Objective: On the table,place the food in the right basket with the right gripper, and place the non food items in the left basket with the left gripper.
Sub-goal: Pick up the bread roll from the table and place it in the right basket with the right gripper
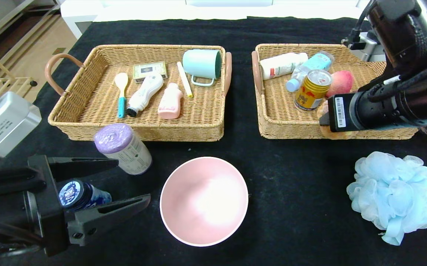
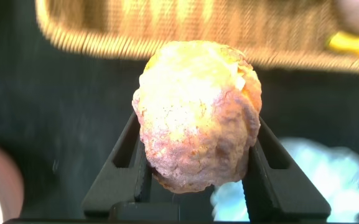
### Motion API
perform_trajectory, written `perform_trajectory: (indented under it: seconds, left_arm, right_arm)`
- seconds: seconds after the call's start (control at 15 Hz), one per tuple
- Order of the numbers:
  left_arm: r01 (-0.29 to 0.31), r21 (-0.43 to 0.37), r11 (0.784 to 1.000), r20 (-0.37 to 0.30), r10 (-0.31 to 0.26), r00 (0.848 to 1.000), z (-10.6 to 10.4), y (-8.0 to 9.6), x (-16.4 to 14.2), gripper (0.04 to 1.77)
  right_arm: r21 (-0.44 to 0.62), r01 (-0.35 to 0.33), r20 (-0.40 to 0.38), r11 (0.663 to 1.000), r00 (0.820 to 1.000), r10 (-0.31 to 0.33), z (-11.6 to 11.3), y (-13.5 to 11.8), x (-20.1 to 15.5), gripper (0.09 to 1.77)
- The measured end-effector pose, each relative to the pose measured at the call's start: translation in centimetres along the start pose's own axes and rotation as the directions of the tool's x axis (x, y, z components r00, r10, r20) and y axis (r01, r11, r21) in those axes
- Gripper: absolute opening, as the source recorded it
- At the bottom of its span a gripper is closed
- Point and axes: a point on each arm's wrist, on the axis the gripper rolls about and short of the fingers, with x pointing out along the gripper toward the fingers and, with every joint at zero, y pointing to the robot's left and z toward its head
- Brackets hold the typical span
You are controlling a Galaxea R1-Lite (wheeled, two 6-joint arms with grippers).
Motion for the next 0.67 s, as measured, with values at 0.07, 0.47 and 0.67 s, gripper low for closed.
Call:
perform_trajectory:
  seconds: [0.07,0.47,0.67]
  left_arm:
    - [0.0,-0.001,1.0,0.0,0.0,1.0,0.0,0.0,0.0,1.72]
    - [0.0,0.0,1.0,-0.001,0.0,1.0,0.0,0.0,0.0,1.72]
    - [0.0,0.001,1.0,-0.002,0.0,1.0,0.0,0.0,0.0,1.72]
  right_arm:
    - [0.009,-0.005,0.024,1.0,1.0,0.005,0.6,0.0,0.3,0.86]
    - [0.035,0.05,0.125,0.998,0.991,-0.054,3.3,-1.3,3.0,0.86]
    - [0.074,0.102,0.129,0.992,0.985,-0.111,4.0,-3.0,4.1,0.86]
